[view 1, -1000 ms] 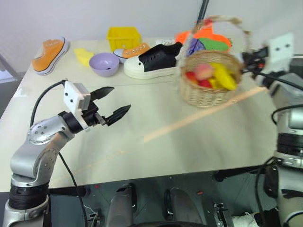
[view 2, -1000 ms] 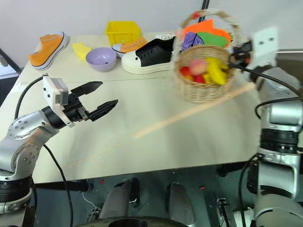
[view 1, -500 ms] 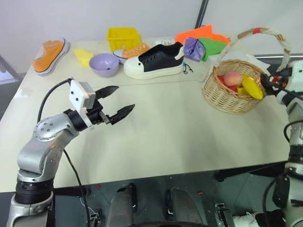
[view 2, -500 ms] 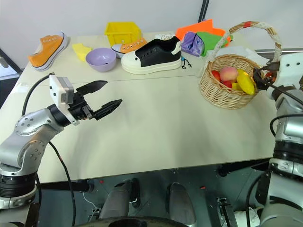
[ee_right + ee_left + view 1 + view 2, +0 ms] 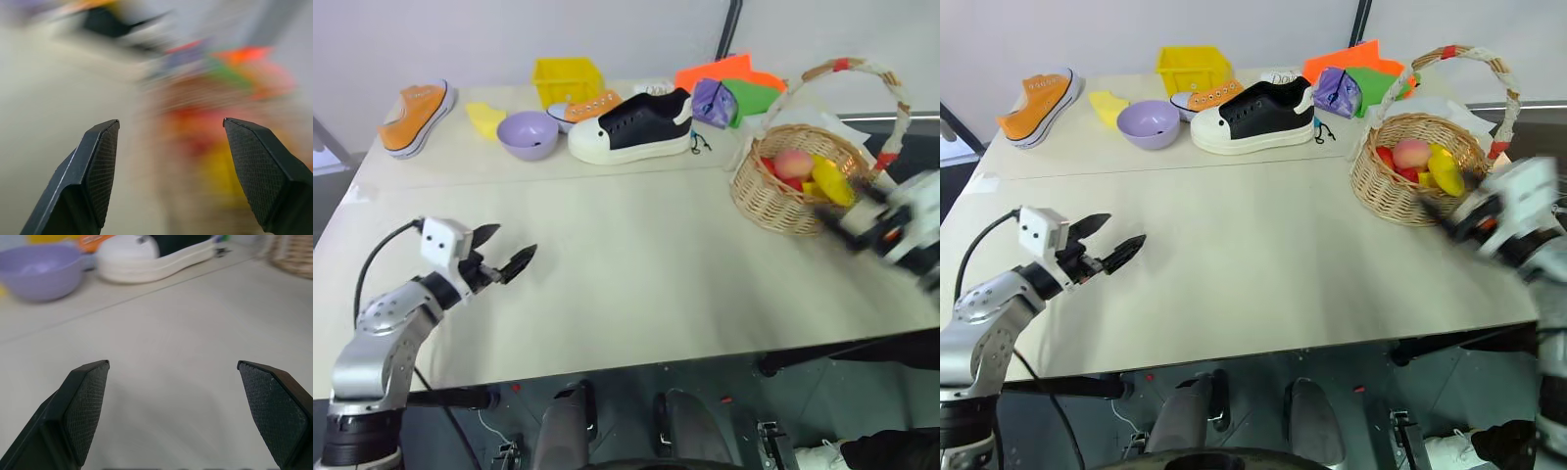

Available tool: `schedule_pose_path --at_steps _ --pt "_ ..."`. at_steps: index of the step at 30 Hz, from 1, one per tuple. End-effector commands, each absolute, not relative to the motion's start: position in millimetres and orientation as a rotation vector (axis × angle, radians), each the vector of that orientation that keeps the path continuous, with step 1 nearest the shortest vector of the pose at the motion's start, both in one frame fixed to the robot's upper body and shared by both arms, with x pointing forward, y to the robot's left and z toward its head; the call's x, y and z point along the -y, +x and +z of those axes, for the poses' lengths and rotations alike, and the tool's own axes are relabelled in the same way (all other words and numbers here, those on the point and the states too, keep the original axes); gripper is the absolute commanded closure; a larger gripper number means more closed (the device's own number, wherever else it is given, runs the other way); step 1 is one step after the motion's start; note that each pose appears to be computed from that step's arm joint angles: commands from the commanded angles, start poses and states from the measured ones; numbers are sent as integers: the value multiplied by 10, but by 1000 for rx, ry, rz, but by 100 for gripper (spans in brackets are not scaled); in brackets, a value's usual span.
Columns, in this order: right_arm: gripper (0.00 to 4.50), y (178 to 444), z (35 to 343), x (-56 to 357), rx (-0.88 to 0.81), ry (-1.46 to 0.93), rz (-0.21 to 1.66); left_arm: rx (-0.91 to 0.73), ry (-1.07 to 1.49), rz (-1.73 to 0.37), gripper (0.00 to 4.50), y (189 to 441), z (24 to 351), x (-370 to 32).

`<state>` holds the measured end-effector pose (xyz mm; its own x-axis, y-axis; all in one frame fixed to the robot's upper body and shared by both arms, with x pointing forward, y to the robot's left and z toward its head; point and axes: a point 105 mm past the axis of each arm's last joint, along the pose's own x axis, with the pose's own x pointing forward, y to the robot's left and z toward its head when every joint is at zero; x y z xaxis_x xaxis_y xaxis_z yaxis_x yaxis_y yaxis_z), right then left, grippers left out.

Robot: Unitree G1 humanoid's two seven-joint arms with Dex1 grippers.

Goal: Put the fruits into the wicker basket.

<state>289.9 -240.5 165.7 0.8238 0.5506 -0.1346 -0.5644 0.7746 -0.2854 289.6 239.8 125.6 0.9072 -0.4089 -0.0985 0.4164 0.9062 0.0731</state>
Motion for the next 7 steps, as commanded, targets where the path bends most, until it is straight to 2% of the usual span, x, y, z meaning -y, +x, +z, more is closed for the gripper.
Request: schedule_pose_path --at_steps 1,7 --pt "97 2924 1577 2149 -19 -279 655 -53 112 -360 0 2817 1239 -2517" --pt "97 2985 1298 1973 -51 -211 705 -82 103 -328 0 2656 1123 -2566"
